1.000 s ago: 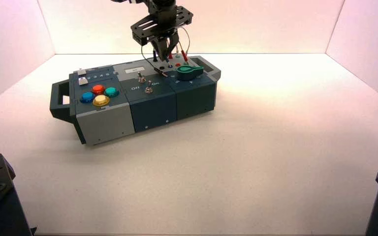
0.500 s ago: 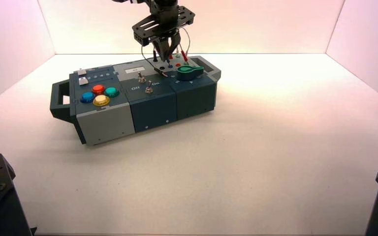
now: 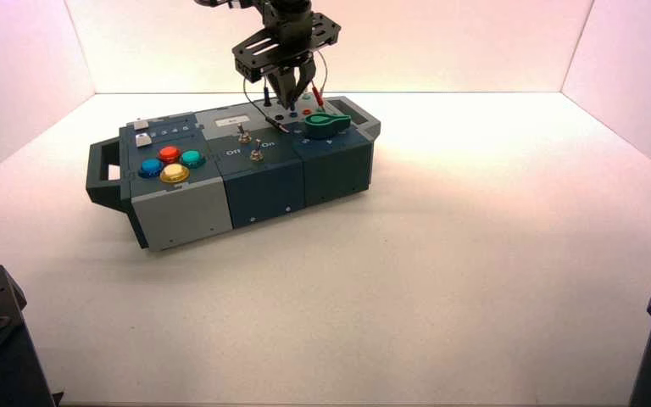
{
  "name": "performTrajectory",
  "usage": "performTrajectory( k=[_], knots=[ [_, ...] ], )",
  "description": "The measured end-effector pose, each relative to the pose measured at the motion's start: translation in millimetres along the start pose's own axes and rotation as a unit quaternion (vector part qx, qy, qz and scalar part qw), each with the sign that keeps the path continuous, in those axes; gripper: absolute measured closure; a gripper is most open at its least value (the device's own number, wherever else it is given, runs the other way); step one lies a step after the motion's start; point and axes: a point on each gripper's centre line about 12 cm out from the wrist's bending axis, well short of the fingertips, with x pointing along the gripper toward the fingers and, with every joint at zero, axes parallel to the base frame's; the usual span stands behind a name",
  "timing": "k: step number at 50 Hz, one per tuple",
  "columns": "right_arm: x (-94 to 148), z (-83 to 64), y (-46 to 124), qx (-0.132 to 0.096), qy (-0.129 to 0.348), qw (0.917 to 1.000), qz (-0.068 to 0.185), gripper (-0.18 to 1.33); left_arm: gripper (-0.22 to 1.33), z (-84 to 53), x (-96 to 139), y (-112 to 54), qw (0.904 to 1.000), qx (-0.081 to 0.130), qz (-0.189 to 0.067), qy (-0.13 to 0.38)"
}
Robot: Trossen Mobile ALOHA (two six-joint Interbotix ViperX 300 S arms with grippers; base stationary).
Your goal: Insert the blue wire.
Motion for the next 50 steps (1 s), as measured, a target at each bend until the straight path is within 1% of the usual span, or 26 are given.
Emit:
performTrajectory(
  k=[28, 50],
  knots=[
    [2, -1.0, -3.6, 0.005, 0.001, 1.0, -0.001, 1.14, 1.28, 0.4, 0, -0.3, 1.0, 0.001, -0.001, -0.001],
    [15, -4.5, -4.2, 0.006, 0.012, 0.9999, -0.001, 1.14, 1.27, 0.4, 0, 0.0, 1.0, 0.001, 0.0, -0.002]
  ],
)
